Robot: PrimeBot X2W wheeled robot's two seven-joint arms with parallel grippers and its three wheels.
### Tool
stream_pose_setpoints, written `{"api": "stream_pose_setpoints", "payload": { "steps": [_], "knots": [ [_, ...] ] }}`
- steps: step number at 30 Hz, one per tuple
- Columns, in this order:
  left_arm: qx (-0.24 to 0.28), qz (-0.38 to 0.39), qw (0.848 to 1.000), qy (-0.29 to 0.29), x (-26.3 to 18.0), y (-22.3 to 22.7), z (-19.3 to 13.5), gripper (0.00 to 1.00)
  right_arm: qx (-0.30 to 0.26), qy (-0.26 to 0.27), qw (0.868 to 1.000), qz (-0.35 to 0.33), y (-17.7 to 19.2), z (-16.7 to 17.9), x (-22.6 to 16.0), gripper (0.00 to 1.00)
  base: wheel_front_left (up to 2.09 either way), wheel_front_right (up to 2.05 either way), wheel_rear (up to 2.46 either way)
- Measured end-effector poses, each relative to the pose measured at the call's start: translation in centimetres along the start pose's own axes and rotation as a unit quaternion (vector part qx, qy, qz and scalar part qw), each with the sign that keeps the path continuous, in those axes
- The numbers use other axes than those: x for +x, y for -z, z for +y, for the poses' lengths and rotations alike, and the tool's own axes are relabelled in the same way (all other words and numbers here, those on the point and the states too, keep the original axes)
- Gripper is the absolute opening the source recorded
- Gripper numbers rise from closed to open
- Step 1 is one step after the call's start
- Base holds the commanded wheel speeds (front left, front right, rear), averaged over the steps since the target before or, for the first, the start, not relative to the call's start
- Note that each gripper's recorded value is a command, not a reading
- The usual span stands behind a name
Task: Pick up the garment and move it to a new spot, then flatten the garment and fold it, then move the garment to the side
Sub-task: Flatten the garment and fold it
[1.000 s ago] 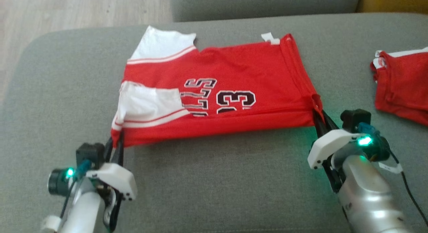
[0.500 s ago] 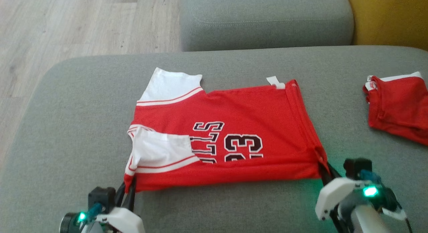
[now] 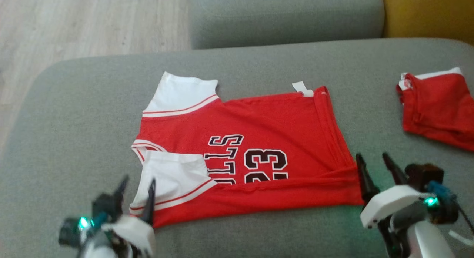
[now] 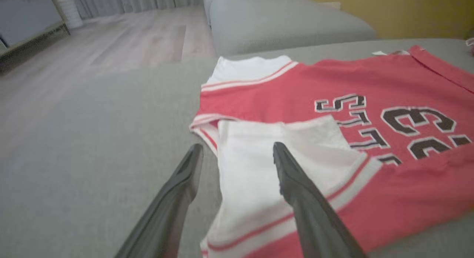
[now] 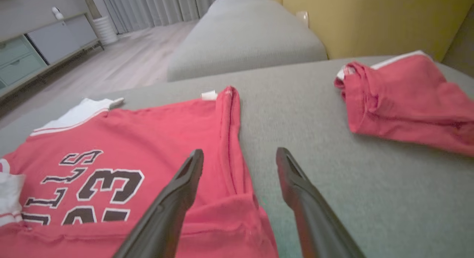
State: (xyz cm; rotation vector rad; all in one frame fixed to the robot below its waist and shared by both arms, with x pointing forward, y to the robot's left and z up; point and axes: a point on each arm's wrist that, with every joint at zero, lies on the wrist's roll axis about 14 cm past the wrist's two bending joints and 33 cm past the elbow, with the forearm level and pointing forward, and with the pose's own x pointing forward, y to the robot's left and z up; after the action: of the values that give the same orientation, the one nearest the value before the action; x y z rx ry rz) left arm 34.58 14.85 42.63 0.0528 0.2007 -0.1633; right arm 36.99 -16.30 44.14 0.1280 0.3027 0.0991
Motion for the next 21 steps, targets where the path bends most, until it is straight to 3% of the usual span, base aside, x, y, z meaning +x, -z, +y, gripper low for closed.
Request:
{"api": "stream_pose_setpoints", "payload": {
  "steps": [7,11,16,21],
  "knots": [
    [0.039,-0.084,0.995,0.038,7.0,-8.2,1.4,1.00,-0.006,-0.007,0.998,-0.068,-5.8,0.2,2.4,1.00,0.00,0.00,0.00],
    [0.073,-0.077,0.991,0.076,11.8,-11.4,1.9,1.00,-0.023,-0.014,0.995,-0.101,-9.8,0.5,5.0,1.00,0.00,0.00,0.00],
    [0.101,-0.017,0.989,0.108,16.2,-11.0,1.8,1.00,-0.036,-0.015,0.993,-0.115,-12.1,0.3,7.2,1.00,0.00,0.00,0.00],
    [0.096,0.093,0.977,0.167,19.3,-6.8,0.6,1.00,-0.042,-0.010,0.995,-0.094,-11.2,-0.6,9.5,1.00,0.00,0.00,0.00]
  ]
}}
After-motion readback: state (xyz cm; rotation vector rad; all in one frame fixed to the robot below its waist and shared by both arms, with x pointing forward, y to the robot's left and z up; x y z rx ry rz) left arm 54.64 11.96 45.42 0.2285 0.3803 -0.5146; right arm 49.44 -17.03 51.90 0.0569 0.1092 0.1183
